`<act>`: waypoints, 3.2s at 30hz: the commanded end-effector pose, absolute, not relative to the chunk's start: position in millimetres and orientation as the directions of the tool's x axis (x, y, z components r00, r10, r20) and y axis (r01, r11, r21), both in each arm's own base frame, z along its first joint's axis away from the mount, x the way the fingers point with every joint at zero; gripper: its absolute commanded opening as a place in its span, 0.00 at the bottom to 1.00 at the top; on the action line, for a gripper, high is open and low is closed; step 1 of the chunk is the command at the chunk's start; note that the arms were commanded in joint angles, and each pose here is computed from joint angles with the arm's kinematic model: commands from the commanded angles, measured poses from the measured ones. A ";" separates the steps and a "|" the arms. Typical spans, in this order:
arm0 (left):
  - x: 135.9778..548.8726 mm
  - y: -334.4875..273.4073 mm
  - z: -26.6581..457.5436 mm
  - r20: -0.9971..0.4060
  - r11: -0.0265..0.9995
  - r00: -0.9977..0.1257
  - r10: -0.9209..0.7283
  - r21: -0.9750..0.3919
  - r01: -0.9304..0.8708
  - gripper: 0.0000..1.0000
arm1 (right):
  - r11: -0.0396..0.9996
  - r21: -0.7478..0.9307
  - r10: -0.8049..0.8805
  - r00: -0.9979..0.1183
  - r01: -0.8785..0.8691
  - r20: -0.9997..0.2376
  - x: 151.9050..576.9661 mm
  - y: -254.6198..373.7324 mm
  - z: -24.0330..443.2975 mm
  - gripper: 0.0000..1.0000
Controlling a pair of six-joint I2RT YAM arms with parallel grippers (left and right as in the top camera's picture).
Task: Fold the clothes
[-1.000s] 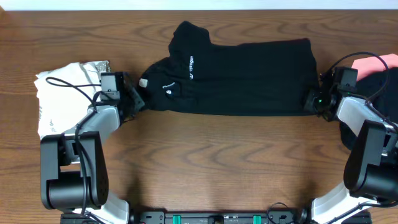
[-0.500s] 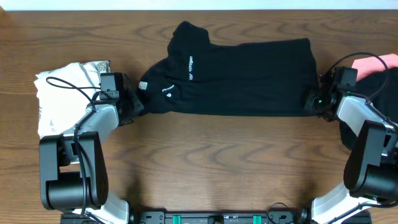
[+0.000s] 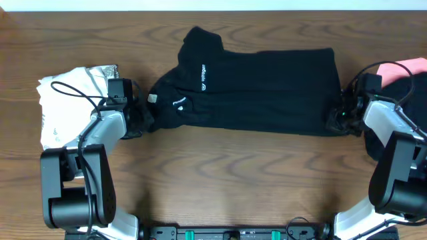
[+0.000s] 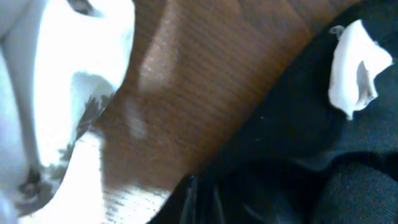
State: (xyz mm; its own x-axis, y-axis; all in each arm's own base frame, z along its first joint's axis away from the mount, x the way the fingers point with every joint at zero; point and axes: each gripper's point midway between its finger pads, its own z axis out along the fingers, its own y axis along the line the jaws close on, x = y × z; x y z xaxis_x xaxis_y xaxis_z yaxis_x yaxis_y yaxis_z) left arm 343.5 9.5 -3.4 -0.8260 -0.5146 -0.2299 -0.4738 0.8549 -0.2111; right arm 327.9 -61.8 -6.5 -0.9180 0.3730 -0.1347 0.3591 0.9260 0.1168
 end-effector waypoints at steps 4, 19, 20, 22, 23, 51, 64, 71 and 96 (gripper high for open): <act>314.8 26.8 -21.9 -0.178 0.875 -0.857 -0.484 -0.072 -0.479 0.17 | 0.908 -0.098 0.410 -0.912 0.406 0.019 273.6 -81.2 -36.5 0.11; 327.1 14.3 48.7 -0.342 0.927 -0.862 -0.374 -0.155 -0.340 0.17 | 0.892 -0.111 0.440 -0.898 0.438 0.001 274.7 -88.9 -36.4 0.16; 331.7 14.5 62.7 -0.387 0.928 -0.844 -0.372 -0.170 -0.332 0.21 | 0.892 -0.110 0.441 -0.898 0.438 -0.001 275.1 -88.9 -36.5 0.17; 337.0 13.3 85.8 -0.454 0.930 -0.811 -0.368 -0.195 -0.313 0.23 | 0.892 -0.109 0.441 -0.898 0.438 -0.003 275.6 -89.0 -36.5 0.17; 338.2 10.6 94.5 -0.476 0.931 -0.801 -0.363 -0.208 -0.299 0.23 | 0.892 -0.109 0.441 -0.898 0.438 -0.004 276.0 -89.1 -36.6 0.17; 374.7 -139.6 24.4 -0.506 0.967 -0.862 -0.021 -0.230 0.112 0.19 | 0.895 -0.075 0.441 -0.897 0.440 -0.009 280.2 -84.4 -37.1 0.17; 361.1 -107.4 -5.2 -0.431 0.997 -0.902 -0.008 -0.069 0.024 0.25 | 0.895 -0.075 0.441 -0.897 0.440 -0.009 280.1 -84.4 -37.1 0.17; 378.2 -112.8 66.2 -0.596 0.992 -0.803 -0.017 -0.110 0.061 0.36 | 0.894 -0.061 0.440 -0.896 0.443 -0.057 293.8 -87.2 -30.5 0.12; 398.4 -117.0 49.0 -0.627 0.992 -0.779 0.004 -0.098 0.084 0.48 | 0.978 0.112 0.202 -0.920 0.174 -0.337 402.2 -34.7 34.4 0.23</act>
State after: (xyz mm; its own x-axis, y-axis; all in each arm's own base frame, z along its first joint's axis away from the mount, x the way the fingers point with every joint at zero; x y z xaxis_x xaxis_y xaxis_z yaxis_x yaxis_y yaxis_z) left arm 400.0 -114.2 71.4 -0.7420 -0.0112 -0.6703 0.0658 0.9938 -0.0894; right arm 400.2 -41.6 40.8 -0.9058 0.2421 -0.3477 0.2160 0.9699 0.1126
